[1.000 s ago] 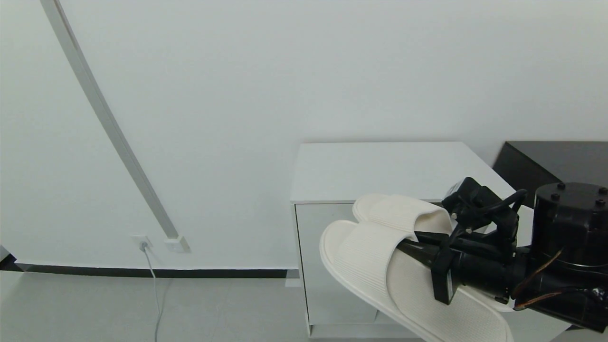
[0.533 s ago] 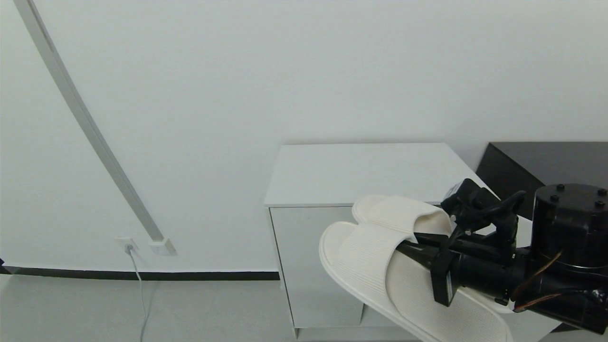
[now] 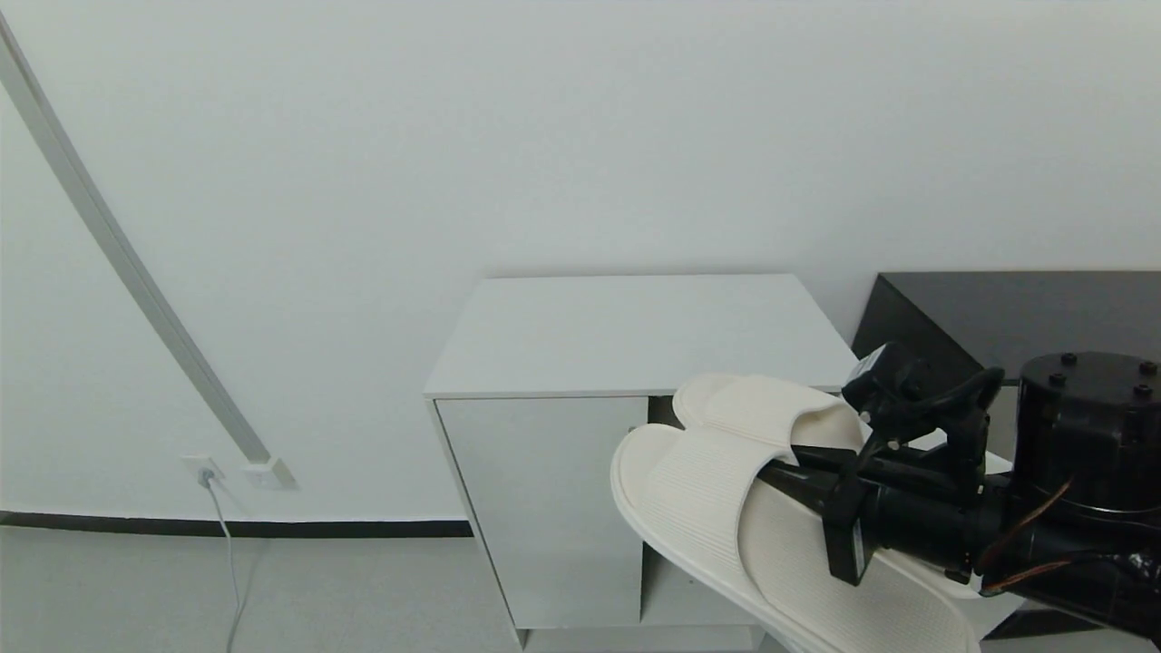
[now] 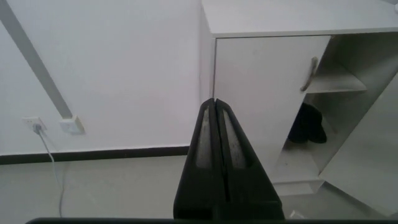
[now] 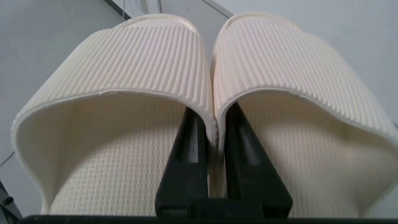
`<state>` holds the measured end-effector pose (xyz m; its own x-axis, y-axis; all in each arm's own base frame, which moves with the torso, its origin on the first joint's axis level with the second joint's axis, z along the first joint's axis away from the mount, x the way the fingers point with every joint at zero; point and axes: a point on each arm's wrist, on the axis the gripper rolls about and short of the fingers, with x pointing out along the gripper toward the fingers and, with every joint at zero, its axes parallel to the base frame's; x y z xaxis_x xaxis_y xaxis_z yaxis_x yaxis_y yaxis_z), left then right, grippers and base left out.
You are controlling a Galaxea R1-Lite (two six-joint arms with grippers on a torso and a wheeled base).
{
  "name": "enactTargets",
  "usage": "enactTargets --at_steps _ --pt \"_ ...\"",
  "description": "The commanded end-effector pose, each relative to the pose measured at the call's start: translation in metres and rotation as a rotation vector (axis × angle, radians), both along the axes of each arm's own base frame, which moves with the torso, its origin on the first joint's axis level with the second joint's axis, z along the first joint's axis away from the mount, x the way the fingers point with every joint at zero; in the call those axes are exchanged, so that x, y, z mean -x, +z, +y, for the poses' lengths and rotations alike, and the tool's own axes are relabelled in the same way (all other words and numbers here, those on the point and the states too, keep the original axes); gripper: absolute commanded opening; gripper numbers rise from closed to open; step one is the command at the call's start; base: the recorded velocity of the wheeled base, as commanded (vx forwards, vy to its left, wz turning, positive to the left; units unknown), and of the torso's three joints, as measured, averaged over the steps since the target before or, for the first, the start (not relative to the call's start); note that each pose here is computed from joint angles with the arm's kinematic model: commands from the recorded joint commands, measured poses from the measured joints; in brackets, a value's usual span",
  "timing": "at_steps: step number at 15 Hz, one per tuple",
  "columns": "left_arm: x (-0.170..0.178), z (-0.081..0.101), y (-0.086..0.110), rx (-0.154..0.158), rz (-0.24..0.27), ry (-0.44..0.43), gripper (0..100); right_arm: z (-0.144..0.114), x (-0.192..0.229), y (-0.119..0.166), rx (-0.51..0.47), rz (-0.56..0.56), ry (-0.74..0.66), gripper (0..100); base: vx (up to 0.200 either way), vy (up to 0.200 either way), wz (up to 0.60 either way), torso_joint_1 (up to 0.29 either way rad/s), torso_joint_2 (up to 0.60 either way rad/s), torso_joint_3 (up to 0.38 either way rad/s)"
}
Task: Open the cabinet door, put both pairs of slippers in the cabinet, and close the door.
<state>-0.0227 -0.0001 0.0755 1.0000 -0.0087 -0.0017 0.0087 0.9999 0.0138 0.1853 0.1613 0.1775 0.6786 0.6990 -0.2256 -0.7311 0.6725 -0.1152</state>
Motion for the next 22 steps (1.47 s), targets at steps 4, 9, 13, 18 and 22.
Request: enactTargets --at_steps 4,9,13,18,22 --pt "0.0000 0.0000 0.0000 0.000 0.000 -0.002 0 0.0010 -0.0015 -0.0023 0.004 0.009 -0.001 0 0.000 -0.200 0.00 0.004 0.00 0.001" --pt "0.0000 0.0000 0.0000 0.005 0.000 -0.002 0 0.0006 -0.0033 -0.0046 0.005 0.021 -0.005 0 0.000 0.000 0.00 0.000 0.00 0.000" --pt "0.0000 0.0000 0.0000 0.005 0.000 -0.002 0 -0.0003 -0.0060 -0.0072 0.015 0.024 -0.018 0 0.000 0.000 0.00 0.000 0.00 0.000" --pt "0.0000 0.0000 0.0000 0.005 0.000 -0.002 0 -0.0005 -0.0056 -0.0080 0.018 0.026 -0.016 0 0.000 0.000 0.00 0.000 0.00 0.000" --pt "0.0000 0.0000 0.0000 0.005 0.000 -0.002 0 -0.0006 -0.0055 -0.0092 0.021 0.028 -0.014 0 0.000 0.000 0.00 0.000 0.00 0.000"
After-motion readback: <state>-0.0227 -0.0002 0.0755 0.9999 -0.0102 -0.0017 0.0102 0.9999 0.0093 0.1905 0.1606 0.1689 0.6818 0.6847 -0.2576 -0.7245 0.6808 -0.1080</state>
